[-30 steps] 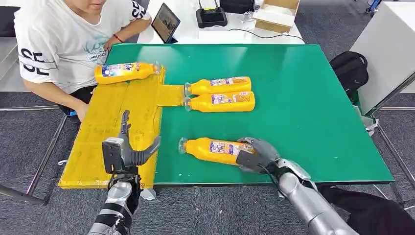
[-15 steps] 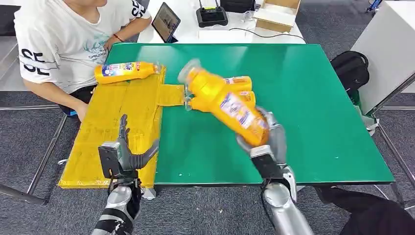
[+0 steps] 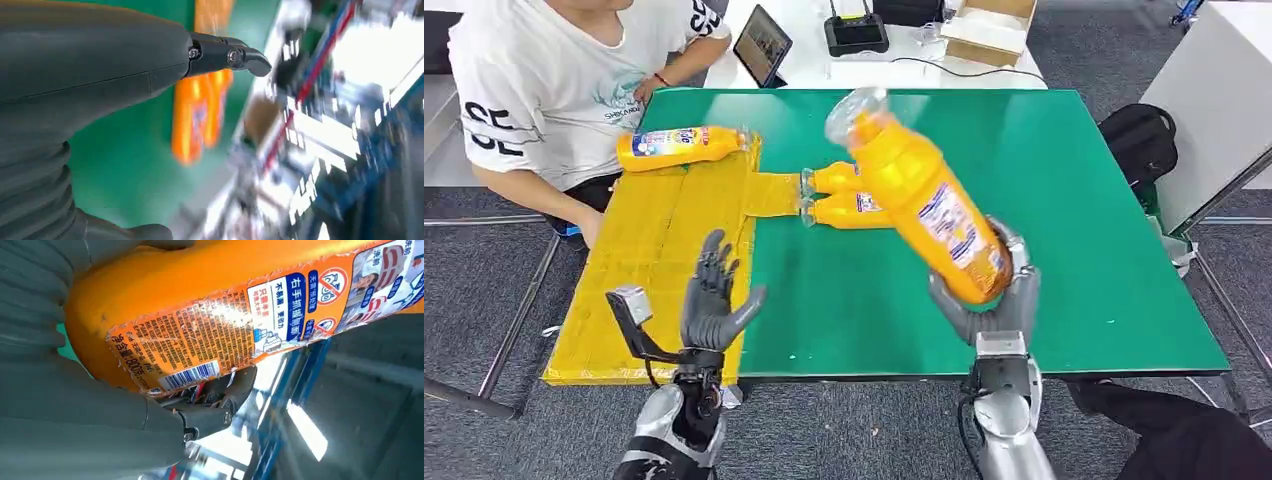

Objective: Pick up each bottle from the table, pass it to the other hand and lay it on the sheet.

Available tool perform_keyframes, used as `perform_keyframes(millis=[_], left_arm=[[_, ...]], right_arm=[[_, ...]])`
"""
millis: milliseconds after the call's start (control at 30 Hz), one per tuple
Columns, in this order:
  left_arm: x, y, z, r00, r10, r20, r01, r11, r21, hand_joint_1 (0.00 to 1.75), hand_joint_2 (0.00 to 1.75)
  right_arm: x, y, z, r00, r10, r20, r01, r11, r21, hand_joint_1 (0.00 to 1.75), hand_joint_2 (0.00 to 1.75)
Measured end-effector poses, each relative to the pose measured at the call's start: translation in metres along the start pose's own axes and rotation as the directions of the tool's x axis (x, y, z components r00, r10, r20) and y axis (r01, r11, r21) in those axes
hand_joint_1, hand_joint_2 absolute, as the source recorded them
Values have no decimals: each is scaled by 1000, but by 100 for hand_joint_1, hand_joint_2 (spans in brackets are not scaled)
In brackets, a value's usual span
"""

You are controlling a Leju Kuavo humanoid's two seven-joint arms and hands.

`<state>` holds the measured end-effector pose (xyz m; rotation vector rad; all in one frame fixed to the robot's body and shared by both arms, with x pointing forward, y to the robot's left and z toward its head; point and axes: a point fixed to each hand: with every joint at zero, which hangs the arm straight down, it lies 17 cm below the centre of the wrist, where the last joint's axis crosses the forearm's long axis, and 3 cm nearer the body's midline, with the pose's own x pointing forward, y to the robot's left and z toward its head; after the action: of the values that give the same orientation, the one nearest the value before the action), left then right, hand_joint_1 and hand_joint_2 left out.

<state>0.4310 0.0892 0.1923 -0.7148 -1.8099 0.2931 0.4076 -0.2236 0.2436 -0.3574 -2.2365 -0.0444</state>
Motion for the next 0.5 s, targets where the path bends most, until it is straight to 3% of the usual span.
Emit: perform_keyframes(millis=[133, 300, 500], left_arm=[[7, -35, 3, 997, 74, 2, -74, 992, -99, 0, 175], [12, -49, 4, 996, 93, 6, -91, 986, -137, 0, 175], [15, -69, 9, 988, 154, -6, -152, 967, -206, 0, 175]], right_arm=[[0, 27, 20, 999, -42, -11, 43, 995, 94, 175, 175], [-5, 36, 29, 998, -54, -33, 58, 991, 119, 175, 175], [-8, 71, 50, 993, -96, -73, 110, 967, 230, 175, 175]])
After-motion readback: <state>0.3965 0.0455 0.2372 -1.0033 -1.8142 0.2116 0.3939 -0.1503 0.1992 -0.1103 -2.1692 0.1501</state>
